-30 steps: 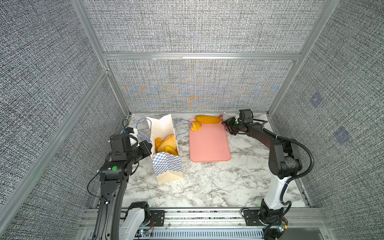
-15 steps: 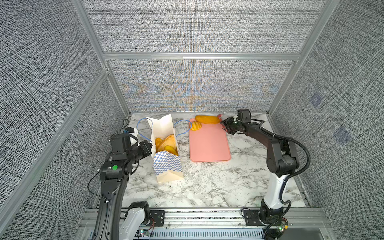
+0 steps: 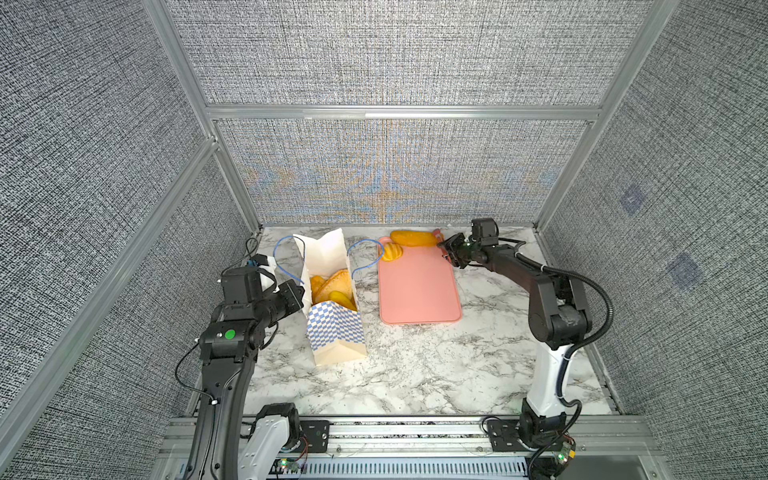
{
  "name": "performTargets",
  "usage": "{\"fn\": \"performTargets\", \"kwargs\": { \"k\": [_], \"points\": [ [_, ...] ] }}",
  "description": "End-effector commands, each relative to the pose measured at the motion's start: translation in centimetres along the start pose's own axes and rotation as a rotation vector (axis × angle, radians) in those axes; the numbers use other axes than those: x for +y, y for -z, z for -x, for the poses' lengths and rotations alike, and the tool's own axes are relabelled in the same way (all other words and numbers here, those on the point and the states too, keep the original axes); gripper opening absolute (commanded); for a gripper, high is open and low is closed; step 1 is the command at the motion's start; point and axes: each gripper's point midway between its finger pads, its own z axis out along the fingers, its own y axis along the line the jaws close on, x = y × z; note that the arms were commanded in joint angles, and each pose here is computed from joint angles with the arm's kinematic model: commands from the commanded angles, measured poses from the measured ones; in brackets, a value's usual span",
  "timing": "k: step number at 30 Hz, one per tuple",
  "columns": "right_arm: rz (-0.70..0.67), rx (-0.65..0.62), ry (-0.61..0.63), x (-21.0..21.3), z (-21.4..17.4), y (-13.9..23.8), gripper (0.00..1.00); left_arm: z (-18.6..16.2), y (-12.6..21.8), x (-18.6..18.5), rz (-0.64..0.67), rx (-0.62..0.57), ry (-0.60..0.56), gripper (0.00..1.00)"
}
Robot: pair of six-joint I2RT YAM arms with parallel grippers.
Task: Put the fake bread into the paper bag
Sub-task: 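Lower the open tongs around the long yellow loaf on the tray, then squeeze the tongs shut on the long yellow loaf and lift it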
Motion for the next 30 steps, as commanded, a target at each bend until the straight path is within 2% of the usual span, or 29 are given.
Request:
{"fn": "performTargets", "kwargs": {
  "k": [1,9,30],
  "points": [
    [0.044,0.001,0.012,1.2,0.2,-0.1,0.42,0.1,0.1,0.1,0.009,-0.002,-0.007,0.02],
    [0.043,-0.006,0.006,0.5,-0.5,0.7,0.35,0.1,0.2,0.1,0.012,-0.005,-0.010,0.02],
    [0.103,-0.064,0.015,0.5,-0.9,6.5,0.26,0.1,0.9,-0.2,0.008,-0.017,-0.012,0.02]
  ]
}}
